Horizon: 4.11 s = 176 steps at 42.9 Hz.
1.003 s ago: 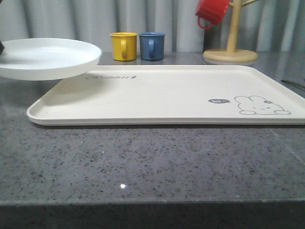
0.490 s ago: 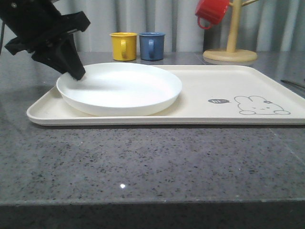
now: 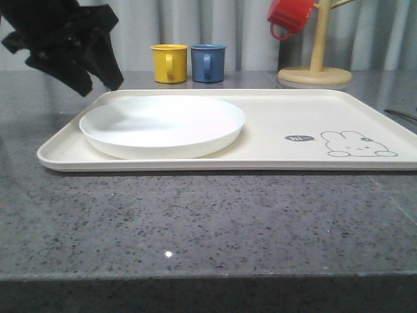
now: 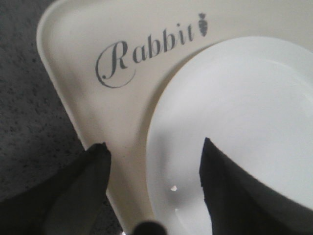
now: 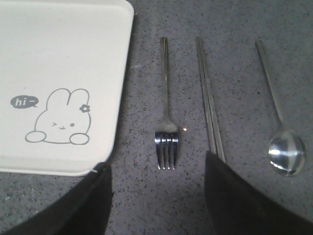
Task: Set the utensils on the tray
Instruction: 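Release the plate on the tray and raise the left gripper away, then grasp the silver fork beside the tray with the right gripper, then carry the fork over the tray and lower it beside the plate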
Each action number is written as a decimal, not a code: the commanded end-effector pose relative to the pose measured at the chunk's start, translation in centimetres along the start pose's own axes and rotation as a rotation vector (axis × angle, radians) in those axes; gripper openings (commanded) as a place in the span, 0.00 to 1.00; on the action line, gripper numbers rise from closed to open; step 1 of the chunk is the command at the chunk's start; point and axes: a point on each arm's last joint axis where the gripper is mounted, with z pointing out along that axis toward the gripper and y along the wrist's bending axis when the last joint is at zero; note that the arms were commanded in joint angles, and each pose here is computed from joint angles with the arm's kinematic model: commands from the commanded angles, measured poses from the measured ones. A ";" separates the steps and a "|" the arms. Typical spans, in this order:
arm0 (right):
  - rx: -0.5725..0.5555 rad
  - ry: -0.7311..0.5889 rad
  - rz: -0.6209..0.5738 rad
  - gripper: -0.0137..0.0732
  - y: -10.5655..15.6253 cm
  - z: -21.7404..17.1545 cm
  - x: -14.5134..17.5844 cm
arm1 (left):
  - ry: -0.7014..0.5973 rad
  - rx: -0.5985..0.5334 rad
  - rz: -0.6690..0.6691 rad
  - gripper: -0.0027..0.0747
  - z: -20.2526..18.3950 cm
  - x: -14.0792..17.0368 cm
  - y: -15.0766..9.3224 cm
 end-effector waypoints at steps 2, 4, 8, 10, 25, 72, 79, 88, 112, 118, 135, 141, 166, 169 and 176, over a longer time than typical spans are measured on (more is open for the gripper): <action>0.006 -0.086 -0.001 0.67 -0.1 -0.5 -1.4 | -0.171 -0.030 0.143 0.58 -6.1 -1.5 -4.4; 0.006 -0.086 -0.001 0.67 -0.1 -0.5 -1.4 | -0.178 -0.047 0.199 0.58 -7.3 -1.2 -5.7; 0.006 -0.086 -0.001 0.67 -0.1 -0.5 -1.4 | -0.192 -0.102 0.268 0.58 -9.2 -0.3 -7.9; 0.006 -0.086 -0.001 0.67 -0.1 -0.5 -1.4 | -0.205 -0.144 0.301 0.58 -10.2 0.5 -8.8; 0.006 -0.086 -0.001 0.67 -0.1 -0.5 -1.4 | -0.365 -0.038 0.340 0.58 -16.3 8.8 -11.7; 0.017 0.186 -0.011 0.67 -0.1 4.2 -6.7 | -0.437 -0.020 0.331 0.58 -18.8 15.2 -10.1; 0.022 0.319 -0.013 0.67 -0.2 7.9 -8.0 | -0.437 -0.020 0.331 0.58 -18.8 15.2 -10.1; 0.023 0.416 -0.011 0.62 -0.3 12.4 -8.9 | -0.437 -0.020 0.331 0.58 -18.8 15.2 -10.1; 0.032 0.598 -0.017 0.47 -0.5 19.3 -7.9 | -0.437 -0.020 0.331 0.58 -18.8 15.2 -10.1; 0.032 0.597 -0.017 0.24 -0.5 19.1 -7.9 | -0.437 -0.020 0.331 0.58 -18.8 15.2 -10.1; -0.039 0.474 -0.073 0.08 2.1 14.6 -10.1 | -0.437 -0.020 0.331 0.58 -18.8 15.2 -10.1; -0.172 0.433 -0.104 0.08 6.0 13.1 -11.4 | -0.437 -0.020 0.331 0.58 -18.8 15.2 -10.1; -0.177 0.568 0.043 0.08 14.5 18.5 -11.5 | -0.437 -0.020 0.331 0.58 -18.8 15.2 -10.1; -0.139 0.546 0.091 0.08 14.4 19.2 -11.5 | -0.437 -0.020 0.331 0.58 -18.8 15.2 -10.1; -0.148 0.482 0.144 0.09 14.6 19.9 -11.9 | -0.437 -0.020 0.331 0.58 -18.8 15.2 -10.1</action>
